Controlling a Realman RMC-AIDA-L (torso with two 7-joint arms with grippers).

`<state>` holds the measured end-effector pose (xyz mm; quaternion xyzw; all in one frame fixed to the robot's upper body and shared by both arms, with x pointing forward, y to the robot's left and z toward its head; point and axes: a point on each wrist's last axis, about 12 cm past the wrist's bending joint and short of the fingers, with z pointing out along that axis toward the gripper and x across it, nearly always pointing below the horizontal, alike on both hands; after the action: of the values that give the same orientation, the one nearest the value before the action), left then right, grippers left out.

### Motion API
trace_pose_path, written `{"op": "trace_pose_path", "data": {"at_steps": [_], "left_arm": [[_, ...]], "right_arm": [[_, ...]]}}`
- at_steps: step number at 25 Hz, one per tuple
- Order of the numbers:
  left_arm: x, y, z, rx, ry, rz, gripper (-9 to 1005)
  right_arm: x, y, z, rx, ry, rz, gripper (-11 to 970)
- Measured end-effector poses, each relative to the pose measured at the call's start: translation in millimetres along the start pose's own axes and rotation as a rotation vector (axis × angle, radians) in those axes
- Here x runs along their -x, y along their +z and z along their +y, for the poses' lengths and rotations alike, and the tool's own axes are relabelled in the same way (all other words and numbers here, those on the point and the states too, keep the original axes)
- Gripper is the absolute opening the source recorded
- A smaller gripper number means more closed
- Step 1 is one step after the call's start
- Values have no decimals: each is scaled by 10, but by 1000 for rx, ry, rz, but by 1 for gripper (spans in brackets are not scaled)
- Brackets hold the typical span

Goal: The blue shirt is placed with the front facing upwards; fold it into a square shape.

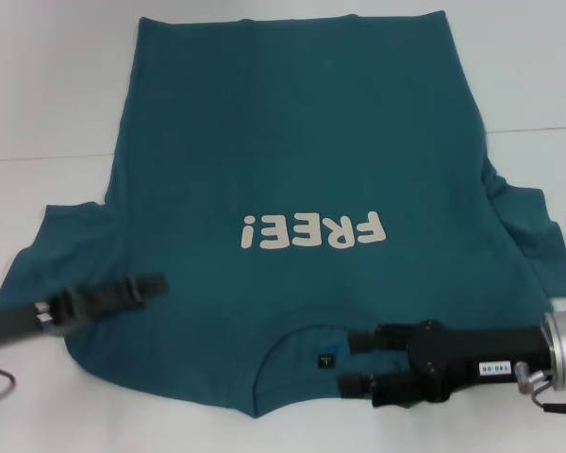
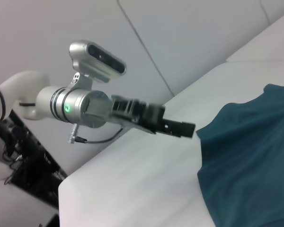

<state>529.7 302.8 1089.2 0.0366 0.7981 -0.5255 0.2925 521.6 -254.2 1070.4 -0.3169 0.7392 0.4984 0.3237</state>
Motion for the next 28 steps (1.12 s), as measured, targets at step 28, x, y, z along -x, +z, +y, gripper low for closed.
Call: {"op": "trace_pose_path", "data": {"at_steps": [28], "left_arm": [[391, -247, 430, 345, -258, -345, 844]], "right_arm": [[425, -222, -145, -94, 313, 0, 945]]}}
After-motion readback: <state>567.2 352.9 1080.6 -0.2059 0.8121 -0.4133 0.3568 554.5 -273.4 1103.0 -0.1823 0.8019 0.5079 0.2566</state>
